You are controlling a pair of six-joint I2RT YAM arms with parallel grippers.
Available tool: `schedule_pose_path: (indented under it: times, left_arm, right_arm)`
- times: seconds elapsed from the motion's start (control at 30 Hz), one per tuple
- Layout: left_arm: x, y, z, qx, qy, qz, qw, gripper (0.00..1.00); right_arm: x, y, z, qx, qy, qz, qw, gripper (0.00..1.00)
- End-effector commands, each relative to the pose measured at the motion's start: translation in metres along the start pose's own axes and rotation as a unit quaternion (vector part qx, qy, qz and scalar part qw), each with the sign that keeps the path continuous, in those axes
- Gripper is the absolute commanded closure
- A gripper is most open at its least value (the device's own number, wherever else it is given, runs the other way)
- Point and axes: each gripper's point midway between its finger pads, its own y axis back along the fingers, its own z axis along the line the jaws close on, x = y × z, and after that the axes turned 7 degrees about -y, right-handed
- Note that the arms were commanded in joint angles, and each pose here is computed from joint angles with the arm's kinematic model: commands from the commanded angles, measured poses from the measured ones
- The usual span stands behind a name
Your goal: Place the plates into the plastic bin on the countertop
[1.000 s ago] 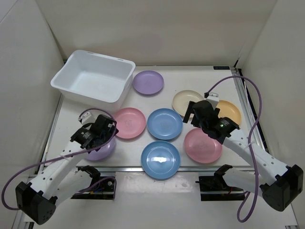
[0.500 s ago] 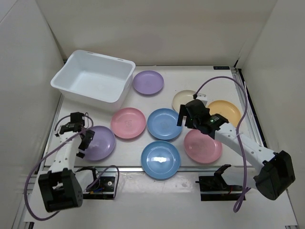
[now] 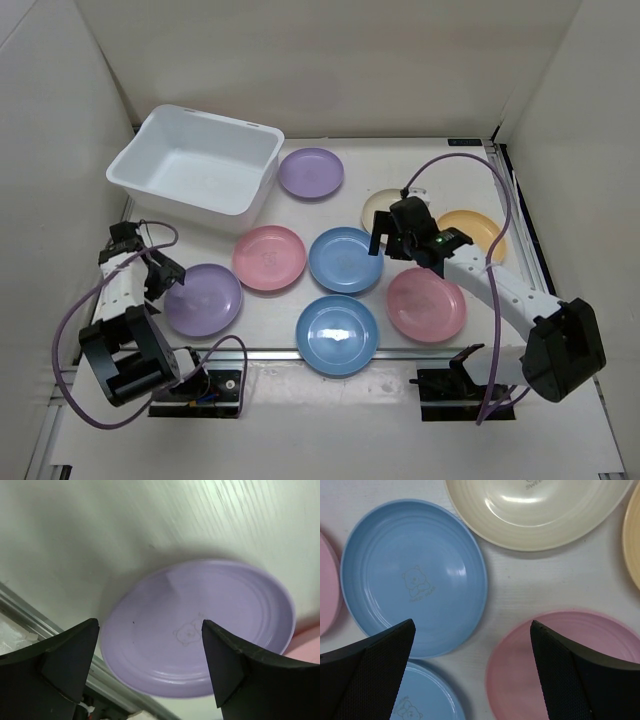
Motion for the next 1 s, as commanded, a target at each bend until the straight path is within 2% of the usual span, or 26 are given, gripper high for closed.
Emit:
schedule_pose_path:
  times: [0.0,0.17,0.4,0.57,0.7,0.73,0.77,0.8,0.83,0.93,0.97]
  left_arm:
    - [0.001,0.003,-0.008,0.027,-0.053,0.007,0.998,0.04]
    - [0.009,-0.008,-0.010,0.029,-0.056,0.030,0.998,0.04]
    - [0.022,-0.021,0.012,-0.051,-0.037,0.080,0.995,0.02]
    - [0.024,-0.025,0.014,-0.057,-0.035,0.084,0.994,0.03]
    - [0.035,-0.039,0.011,-0.057,-0.046,0.126,0.989,0.23]
    - [0.036,-0.040,0.012,-0.058,-0.049,0.131,0.988,0.34]
    - [0.038,-0.041,0.013,-0.061,-0.050,0.139,0.987,0.40]
    - [0.038,-0.041,0.014,-0.065,-0.049,0.137,0.987,0.44]
    - [0.037,-0.040,0.014,-0.067,-0.049,0.135,0.987,0.53]
    - [0.032,-0.034,0.019,-0.077,-0.043,0.120,0.989,0.65]
    - [0.031,-0.030,0.020,-0.080,-0.042,0.116,0.989,0.74]
  right_arm:
    - [-0.026,0.002,0.026,-0.048,-0.005,-0.024,0.999,0.01]
    - [-0.029,0.000,0.031,-0.055,-0.007,-0.022,0.998,0.01]
    - [-0.044,-0.004,0.033,-0.071,-0.016,-0.027,0.997,0.01]
    - [-0.049,-0.012,0.034,-0.090,-0.022,-0.018,0.996,0.01]
    - [-0.052,-0.018,0.028,-0.090,-0.031,-0.006,0.995,0.01]
    - [-0.053,-0.019,0.027,-0.090,-0.034,-0.005,0.995,0.01]
    - [-0.053,-0.020,0.026,-0.089,-0.037,-0.006,0.995,0.01]
    - [-0.056,-0.019,0.025,-0.090,-0.040,-0.008,0.995,0.01]
    - [-0.056,-0.019,0.024,-0.092,-0.041,-0.008,0.995,0.01]
    - [-0.061,-0.018,0.026,-0.102,-0.045,-0.011,0.994,0.01]
    - [-0.063,-0.017,0.029,-0.107,-0.045,-0.012,0.993,0.01]
